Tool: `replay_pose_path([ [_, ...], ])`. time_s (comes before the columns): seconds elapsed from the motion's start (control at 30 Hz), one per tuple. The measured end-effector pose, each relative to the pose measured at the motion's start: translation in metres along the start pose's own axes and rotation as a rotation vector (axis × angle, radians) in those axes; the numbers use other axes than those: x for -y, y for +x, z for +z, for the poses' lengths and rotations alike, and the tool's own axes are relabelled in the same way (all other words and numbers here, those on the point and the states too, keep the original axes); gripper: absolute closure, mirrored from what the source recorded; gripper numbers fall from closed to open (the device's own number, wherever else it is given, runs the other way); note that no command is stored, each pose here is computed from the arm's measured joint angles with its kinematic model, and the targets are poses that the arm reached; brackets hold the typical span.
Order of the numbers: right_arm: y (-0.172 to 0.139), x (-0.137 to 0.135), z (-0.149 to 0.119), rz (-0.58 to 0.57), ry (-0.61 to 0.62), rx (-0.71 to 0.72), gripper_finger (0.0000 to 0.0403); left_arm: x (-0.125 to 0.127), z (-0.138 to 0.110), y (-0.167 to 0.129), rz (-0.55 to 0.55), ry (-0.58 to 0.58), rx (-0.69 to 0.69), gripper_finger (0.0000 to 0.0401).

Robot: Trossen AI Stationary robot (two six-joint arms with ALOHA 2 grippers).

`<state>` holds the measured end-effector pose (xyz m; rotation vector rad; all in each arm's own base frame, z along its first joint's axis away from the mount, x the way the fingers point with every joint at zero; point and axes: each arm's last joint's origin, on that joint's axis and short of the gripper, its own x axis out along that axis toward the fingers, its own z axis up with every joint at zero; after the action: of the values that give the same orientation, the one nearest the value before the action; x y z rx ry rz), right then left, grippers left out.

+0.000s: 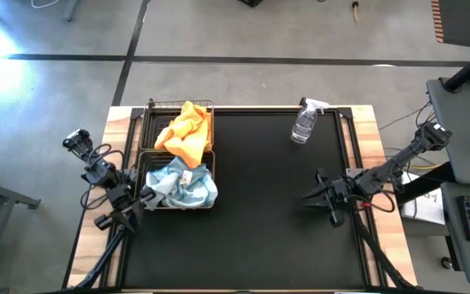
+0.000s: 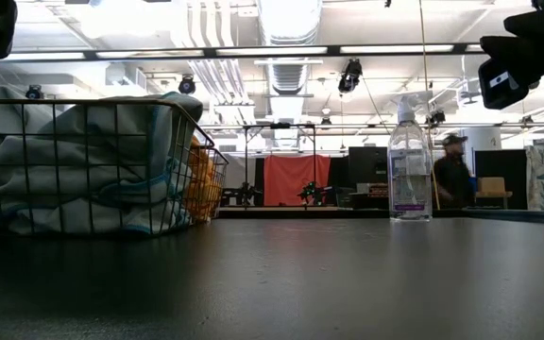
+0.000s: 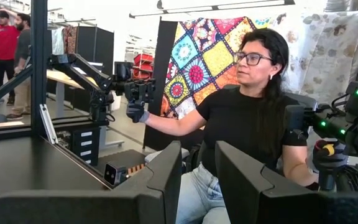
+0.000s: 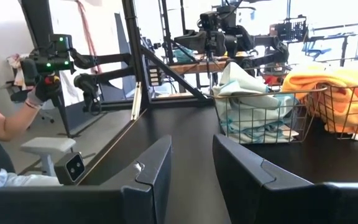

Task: Sort microfiber towel by color & place in baskets
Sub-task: Return to Home Position

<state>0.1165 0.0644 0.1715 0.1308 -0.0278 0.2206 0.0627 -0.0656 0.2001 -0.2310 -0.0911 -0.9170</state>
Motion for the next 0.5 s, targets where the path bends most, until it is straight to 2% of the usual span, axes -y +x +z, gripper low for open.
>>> replay_pose_path([
  [0.5,-0.0002,0.0008,-0.006,-0.009,-0.014,-0.056,0.0291,0.0,-0.0001,0.0,0.0,-0.001,-0.001,0.0317],
])
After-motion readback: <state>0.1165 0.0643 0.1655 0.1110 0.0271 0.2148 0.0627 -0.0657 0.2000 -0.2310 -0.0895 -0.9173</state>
